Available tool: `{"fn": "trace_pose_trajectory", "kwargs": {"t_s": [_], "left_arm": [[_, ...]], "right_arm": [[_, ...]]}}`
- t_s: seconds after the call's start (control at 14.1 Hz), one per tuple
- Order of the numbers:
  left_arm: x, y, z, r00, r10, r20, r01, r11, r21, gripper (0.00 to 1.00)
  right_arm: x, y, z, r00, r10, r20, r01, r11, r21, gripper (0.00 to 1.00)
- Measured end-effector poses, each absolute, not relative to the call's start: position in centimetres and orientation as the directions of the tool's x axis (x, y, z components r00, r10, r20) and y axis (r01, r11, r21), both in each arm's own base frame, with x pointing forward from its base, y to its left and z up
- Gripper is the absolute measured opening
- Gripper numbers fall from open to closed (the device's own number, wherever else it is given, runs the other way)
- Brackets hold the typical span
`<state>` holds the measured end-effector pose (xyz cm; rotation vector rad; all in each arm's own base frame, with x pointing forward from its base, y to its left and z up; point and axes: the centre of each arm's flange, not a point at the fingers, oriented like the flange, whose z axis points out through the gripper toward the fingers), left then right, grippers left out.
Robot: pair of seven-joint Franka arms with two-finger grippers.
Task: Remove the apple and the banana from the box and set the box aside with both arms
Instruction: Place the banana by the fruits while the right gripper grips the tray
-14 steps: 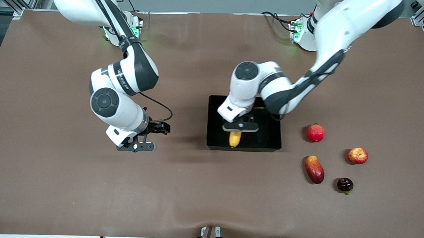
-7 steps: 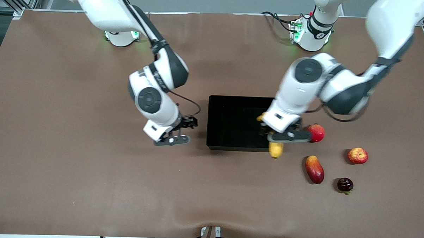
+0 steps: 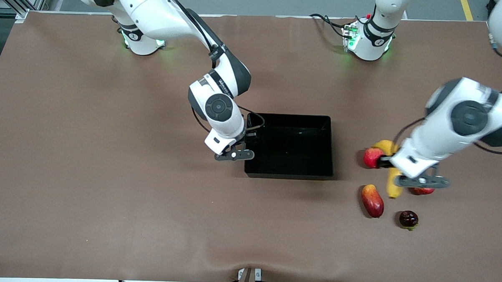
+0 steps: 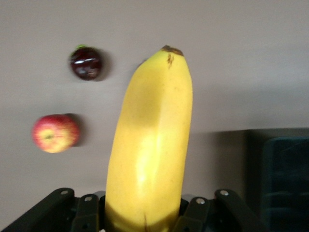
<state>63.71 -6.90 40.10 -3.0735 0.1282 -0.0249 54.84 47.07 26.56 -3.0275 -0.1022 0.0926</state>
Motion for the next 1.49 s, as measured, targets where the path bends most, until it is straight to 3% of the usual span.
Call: {"fn": "trace_pose_trajectory", "kwargs": {"t_s": [0.21,0.5,0.85,1.2,1.49], "left_arm": [[63.5,0.5,37.5,0.993,-0.117,-0.035,-0.118,-0.992,-0.039,0.00],[62.1,5.9,29.1,0.988,-0.148,-0.036,-0.147,-0.989,0.032,0.00],[59.1,4.3,22.7,0.980,-0.195,-0.047,-0.190,-0.977,0.101,0.00],[57.1,4.6,19.5,0.967,-0.244,-0.070,-0.234,-0.965,0.121,0.13],[56.6,6.2,17.7,0.968,-0.244,-0.060,-0.235,-0.963,0.131,0.49]], "right_arm": [[53.6,48.7,23.7,0.997,0.043,-0.058,0.037,-0.993,-0.109,1.00],[52.8,49.7,22.6,0.998,0.031,-0.058,0.025,-0.994,-0.106,0.59],[54.2,48.7,23.6,0.999,0.005,-0.039,0.000,-0.994,-0.109,0.04],[57.7,44.1,28.9,0.996,-0.062,-0.058,-0.068,-0.993,-0.095,0.04],[59.6,38.5,35.2,0.989,-0.108,-0.105,-0.116,-0.991,-0.067,0.04]]}}
